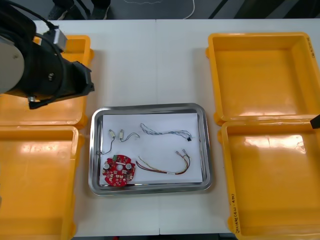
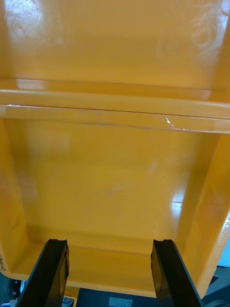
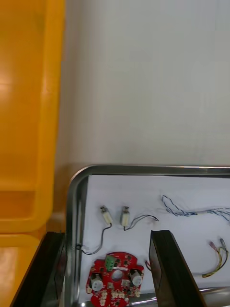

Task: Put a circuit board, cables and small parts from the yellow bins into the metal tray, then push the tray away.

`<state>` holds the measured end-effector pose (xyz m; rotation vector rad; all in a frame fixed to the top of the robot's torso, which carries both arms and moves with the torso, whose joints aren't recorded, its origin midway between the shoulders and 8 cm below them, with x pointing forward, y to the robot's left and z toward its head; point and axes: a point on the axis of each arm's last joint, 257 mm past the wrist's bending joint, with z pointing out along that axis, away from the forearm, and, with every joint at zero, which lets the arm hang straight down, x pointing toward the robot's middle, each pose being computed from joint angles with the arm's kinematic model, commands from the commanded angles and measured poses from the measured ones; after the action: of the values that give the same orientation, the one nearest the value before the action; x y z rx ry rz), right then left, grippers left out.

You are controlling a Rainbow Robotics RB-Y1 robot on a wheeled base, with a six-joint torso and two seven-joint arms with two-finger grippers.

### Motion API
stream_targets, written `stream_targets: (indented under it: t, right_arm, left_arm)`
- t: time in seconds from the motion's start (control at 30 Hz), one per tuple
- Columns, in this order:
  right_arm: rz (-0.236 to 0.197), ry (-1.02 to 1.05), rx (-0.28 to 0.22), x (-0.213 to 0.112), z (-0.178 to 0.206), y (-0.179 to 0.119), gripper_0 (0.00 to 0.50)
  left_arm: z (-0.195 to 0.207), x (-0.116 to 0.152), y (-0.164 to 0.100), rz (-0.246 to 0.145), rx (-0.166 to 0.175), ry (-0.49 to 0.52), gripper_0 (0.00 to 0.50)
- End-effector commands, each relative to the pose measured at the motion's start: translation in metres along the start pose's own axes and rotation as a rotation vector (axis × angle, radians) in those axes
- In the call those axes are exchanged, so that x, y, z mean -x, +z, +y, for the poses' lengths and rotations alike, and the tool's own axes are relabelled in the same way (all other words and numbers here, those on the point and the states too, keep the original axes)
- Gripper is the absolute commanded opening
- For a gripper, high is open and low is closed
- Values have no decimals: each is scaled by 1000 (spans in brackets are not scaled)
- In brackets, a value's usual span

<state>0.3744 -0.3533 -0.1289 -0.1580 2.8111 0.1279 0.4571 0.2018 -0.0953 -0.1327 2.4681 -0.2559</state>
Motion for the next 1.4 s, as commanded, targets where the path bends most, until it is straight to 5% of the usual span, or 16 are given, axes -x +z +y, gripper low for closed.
stream_targets:
  t: [0.03,0.67,1.1,1.4]
  right_arm:
    - [-18,26,-41,1,-16,-18,500]
    - [-19,-3,-31,0,-10,-19,500]
    - [-41,-99,-22,-3,15,-25,500]
    - [-30,-229,-28,-14,42,-21,500]
  left_arm:
    - [34,32,-27,-46,60,126,500]
    - [156,42,-54,90,224,220,500]
    - [208,-6,-56,174,233,279,500]
    - [223,-34,-65,190,234,292,500]
